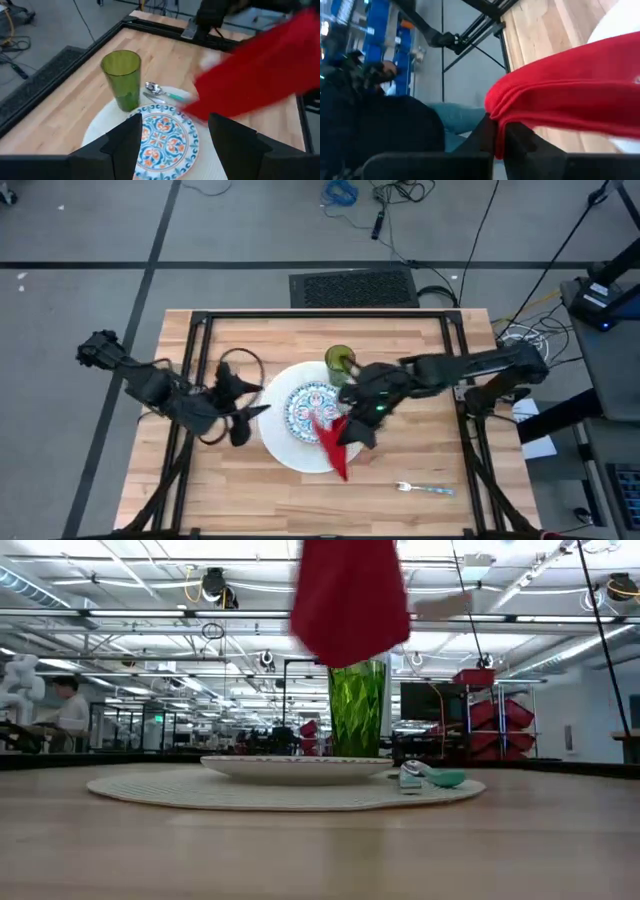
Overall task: Set table place
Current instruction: Put the red napkin to the left side of the plate on the white table placemat
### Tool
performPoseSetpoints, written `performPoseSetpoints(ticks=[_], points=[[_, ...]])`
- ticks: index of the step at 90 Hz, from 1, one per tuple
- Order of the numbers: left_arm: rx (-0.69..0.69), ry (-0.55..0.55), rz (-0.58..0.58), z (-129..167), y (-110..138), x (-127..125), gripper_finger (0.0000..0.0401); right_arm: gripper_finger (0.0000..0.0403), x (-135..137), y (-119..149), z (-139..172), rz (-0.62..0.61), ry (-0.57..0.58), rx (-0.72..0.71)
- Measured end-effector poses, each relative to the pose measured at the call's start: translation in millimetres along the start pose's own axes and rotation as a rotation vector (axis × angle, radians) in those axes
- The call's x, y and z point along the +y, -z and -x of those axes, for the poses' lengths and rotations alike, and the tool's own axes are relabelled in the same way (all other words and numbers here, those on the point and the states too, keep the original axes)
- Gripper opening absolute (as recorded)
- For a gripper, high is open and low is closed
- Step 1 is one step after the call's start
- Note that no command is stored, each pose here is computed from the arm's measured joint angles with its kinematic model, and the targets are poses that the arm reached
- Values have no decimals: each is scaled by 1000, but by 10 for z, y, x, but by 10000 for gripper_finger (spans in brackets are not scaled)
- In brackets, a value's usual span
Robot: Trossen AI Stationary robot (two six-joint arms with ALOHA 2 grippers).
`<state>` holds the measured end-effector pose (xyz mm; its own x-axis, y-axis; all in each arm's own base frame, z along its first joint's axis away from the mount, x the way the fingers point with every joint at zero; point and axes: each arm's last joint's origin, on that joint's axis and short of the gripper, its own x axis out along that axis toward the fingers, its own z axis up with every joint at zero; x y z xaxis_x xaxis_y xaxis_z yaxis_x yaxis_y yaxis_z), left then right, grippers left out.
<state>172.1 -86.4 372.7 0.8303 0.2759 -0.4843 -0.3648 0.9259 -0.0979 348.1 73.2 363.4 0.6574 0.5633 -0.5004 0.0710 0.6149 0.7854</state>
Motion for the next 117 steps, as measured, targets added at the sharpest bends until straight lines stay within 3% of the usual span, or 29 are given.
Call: performPoseSetpoints(ticks=[10, 23, 30, 44, 59, 71, 88, 98, 117], points=[[12, 8, 25, 131, 25, 102, 214, 0, -244, -231, -359, 38, -87, 15], [22, 27, 7, 227, 51, 162, 214, 0, -433, -568, -826, 94, -394, -57], [26, 38, -3, 260, 64, 171, 214, 0, -479, -676, -1018, 114, -498, -52], [37, 53, -26, 292, 92, 163, 214, 0, -600, -843, -1405, 111, -532, 35], [41, 56, -34, 286, 101, 143, 215, 0, -913, -962, -1872, 82, -558, 176], [44, 59, -34, 285, 102, 141, 215, 0, -1250, -1184, -2006, 16, -498, 163], [50, 67, -34, 286, 104, 138, 215, 0, -1745, -1412, -1961, -61, -250, 9], [50, 67, -34, 286, 104, 139, 215, 0, -1944, -1536, -1826, -29, -140, -82], [50, 67, -35, 285, 105, 139, 215, 0, -2111, -1750, -1550, 37, -72, -193]])
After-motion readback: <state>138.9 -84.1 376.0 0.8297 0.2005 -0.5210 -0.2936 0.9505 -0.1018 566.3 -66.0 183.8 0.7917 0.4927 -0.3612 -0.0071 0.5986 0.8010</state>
